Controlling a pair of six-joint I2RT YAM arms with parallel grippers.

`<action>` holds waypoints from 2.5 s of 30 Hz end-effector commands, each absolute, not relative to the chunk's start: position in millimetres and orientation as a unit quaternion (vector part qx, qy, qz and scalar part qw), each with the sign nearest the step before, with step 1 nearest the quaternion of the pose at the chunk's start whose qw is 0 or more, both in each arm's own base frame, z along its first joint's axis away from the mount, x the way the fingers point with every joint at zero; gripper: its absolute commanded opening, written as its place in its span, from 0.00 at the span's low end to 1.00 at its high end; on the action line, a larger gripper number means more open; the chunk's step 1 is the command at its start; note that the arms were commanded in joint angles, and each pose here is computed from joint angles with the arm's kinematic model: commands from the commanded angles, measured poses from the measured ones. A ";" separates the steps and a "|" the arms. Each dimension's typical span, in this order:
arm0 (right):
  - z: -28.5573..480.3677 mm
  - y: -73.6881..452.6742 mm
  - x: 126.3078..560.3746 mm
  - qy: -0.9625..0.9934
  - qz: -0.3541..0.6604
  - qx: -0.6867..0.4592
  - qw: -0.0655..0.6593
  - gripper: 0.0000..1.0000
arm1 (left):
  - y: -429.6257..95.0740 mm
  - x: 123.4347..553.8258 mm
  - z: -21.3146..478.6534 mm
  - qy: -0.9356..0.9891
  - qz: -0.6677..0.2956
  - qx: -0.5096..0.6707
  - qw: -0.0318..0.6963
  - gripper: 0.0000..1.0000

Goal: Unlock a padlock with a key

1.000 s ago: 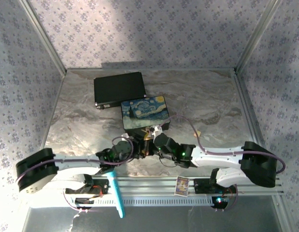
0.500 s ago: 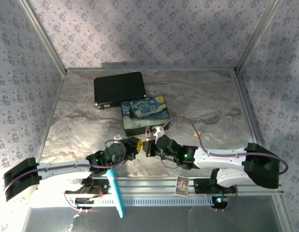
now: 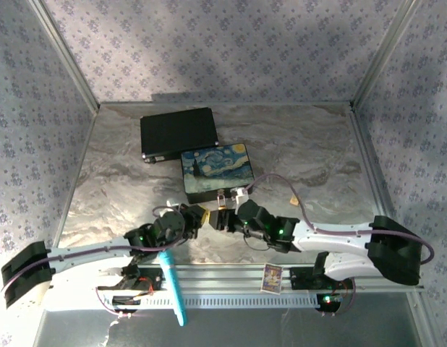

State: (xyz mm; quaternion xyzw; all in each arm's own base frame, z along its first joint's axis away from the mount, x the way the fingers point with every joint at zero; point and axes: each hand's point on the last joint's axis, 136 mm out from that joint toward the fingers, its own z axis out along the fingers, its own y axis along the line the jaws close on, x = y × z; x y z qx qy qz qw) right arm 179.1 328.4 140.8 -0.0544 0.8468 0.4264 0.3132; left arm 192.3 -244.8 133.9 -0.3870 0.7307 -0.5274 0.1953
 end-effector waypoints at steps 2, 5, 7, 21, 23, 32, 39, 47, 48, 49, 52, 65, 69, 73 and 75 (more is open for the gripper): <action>166.4 323.5 186.6 0.808 0.499 -0.088 0.301 0.83 | -244.3 213.4 177.6 0.748 -0.525 -0.255 0.316 0.00; 185.8 323.5 189.5 0.773 0.550 -0.126 0.291 0.80 | -254.5 218.3 203.5 0.741 -0.553 -0.172 0.339 0.00; 196.0 321.7 190.8 0.755 0.569 -0.136 0.295 0.72 | -265.6 213.2 224.3 0.740 -0.570 -0.103 0.343 0.00; 241.9 311.8 176.6 0.666 0.649 -0.155 0.334 0.58 | -279.5 188.3 275.3 0.691 -0.632 -0.001 0.352 0.00; 243.7 307.0 174.9 0.664 0.648 -0.157 0.339 0.60 | -275.9 189.6 273.0 0.694 -0.626 -0.009 0.355 0.00; 254.7 311.3 174.2 0.664 0.640 -0.180 0.343 0.56 | -283.4 186.4 270.8 0.695 -0.632 -0.003 0.342 0.00; 255.1 314.3 177.7 0.657 0.648 -0.172 0.344 0.43 | -290.1 180.6 273.8 0.701 -0.628 0.020 0.338 0.00; 250.7 318.4 175.8 0.658 0.650 -0.176 0.337 0.29 | -294.0 177.5 275.0 0.695 -0.632 0.026 0.343 0.00; 249.7 318.6 175.0 0.658 0.651 -0.176 0.335 0.27 | -293.5 177.8 274.3 0.695 -0.633 0.022 0.342 0.00; 248.6 318.4 174.2 0.659 0.652 -0.176 0.332 0.25 | -293.1 178.3 272.5 0.695 -0.633 0.018 0.340 0.00; 247.1 316.9 172.5 0.658 0.654 -0.172 0.332 0.21 | -290.0 179.6 269.5 0.694 -0.634 0.007 0.342 0.00; 239.3 314.7 169.7 0.664 0.654 -0.159 0.326 0.00 | -273.6 190.5 252.8 0.709 -0.604 -0.040 0.362 0.03; 228.4 309.4 172.2 0.686 0.631 -0.154 0.329 0.00 | -257.4 202.2 235.5 0.724 -0.571 -0.092 0.375 0.91; 197.7 291.9 186.4 0.737 0.578 -0.117 0.330 0.00 | -237.8 210.1 217.5 0.764 -0.504 -0.127 0.383 1.00; 177.6 280.0 193.5 0.774 0.533 -0.098 0.328 0.00 | -233.1 211.3 202.6 0.798 -0.453 -0.120 0.378 0.99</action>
